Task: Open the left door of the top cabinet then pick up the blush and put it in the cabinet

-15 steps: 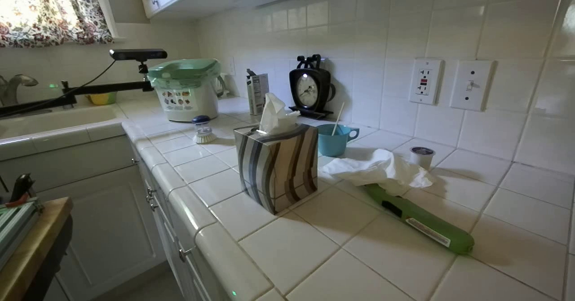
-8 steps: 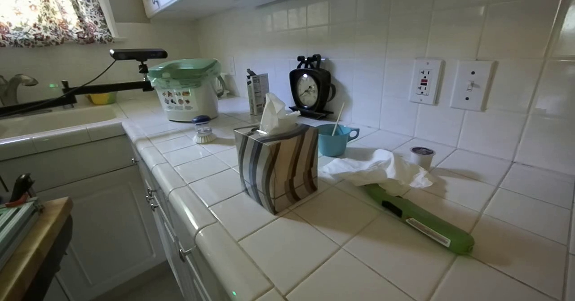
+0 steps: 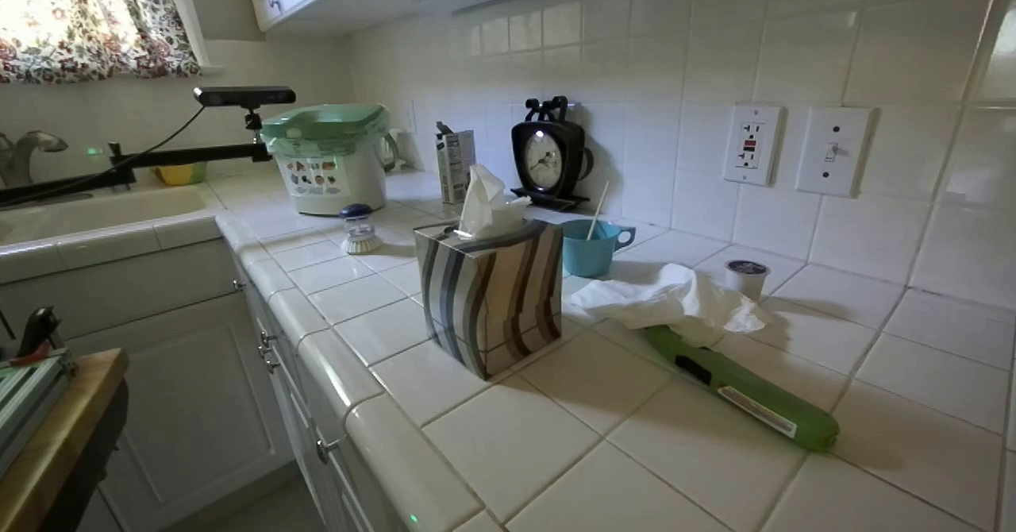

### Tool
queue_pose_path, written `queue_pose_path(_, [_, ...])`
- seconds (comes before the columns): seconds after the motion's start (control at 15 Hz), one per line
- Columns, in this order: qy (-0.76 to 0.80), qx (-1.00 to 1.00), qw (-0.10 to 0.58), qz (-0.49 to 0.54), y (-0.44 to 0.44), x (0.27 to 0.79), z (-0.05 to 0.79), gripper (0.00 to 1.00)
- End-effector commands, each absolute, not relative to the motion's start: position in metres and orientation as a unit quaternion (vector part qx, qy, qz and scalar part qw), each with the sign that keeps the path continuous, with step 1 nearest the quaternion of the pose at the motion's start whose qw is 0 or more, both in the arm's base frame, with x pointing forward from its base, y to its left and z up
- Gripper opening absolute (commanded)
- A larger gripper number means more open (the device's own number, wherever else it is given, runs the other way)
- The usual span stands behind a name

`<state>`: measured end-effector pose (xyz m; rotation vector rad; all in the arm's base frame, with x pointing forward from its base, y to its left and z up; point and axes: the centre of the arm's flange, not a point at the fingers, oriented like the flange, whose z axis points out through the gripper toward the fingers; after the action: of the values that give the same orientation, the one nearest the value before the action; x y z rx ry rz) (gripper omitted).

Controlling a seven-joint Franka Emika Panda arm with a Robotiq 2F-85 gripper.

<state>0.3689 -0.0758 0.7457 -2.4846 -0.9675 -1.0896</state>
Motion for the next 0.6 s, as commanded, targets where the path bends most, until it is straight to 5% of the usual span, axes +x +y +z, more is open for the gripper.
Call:
queue_pose_path(0.0, [-0.325, -0.865, 0.132, -0.358, -0.026, 0.353, 0.749, 1.00])
queue_pose_path(0.53, [-0.295, -0.898, 0.119, -0.304, 0.011, 0.318, 0.767, 1.00])
